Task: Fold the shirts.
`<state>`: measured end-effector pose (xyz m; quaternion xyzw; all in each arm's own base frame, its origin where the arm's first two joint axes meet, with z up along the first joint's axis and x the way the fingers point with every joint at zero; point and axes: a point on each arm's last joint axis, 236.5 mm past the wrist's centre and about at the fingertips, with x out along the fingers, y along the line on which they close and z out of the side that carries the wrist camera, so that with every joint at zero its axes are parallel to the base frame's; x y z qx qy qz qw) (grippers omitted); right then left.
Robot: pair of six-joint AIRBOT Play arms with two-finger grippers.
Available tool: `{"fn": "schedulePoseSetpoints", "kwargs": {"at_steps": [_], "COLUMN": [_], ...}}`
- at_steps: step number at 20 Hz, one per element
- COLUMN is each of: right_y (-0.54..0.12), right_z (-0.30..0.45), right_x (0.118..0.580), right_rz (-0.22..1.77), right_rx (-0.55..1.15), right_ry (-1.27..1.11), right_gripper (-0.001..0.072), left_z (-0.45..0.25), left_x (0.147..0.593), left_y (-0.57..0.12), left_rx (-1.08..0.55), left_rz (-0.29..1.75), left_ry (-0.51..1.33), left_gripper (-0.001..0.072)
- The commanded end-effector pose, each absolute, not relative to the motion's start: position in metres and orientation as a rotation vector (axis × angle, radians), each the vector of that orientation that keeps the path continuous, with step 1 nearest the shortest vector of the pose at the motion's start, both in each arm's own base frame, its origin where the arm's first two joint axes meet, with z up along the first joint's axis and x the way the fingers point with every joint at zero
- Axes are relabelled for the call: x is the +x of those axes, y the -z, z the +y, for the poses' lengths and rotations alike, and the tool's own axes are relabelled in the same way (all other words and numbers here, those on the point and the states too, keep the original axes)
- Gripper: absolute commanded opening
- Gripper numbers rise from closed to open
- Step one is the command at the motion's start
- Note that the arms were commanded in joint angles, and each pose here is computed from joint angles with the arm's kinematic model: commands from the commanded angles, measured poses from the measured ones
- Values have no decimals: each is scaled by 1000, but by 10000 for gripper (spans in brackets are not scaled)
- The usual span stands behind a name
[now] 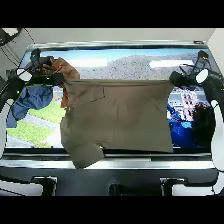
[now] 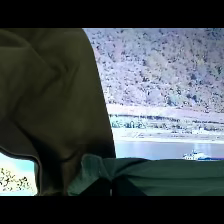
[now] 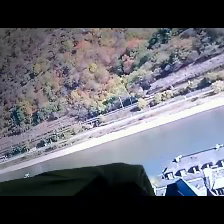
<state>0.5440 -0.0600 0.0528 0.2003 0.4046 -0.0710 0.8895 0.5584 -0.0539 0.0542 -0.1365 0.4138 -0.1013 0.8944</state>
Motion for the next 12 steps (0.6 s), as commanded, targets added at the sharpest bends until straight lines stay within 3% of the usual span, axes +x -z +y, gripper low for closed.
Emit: {"fn": "schedulePoseSetpoints", "kwargs": {"at_steps": [1,6,12], "right_y": [-33,-19,31], "right_z": [-63,-55,-41], "right_x": [525,480,387], "right_rz": [952,1151,1545], "right_rx": [430,355,312], "right_ry": [154,112,82], "right_gripper": [43,45,44], "left_z": [-77,-85,-70], "left_x": [554,510,395], "left_y": [-35,-9,44], "left_rx": [-329,-265,-243], "left_rz": [930,1139,1625], "left_ry": [262,340,362], "left_gripper": [29,29,29]}}
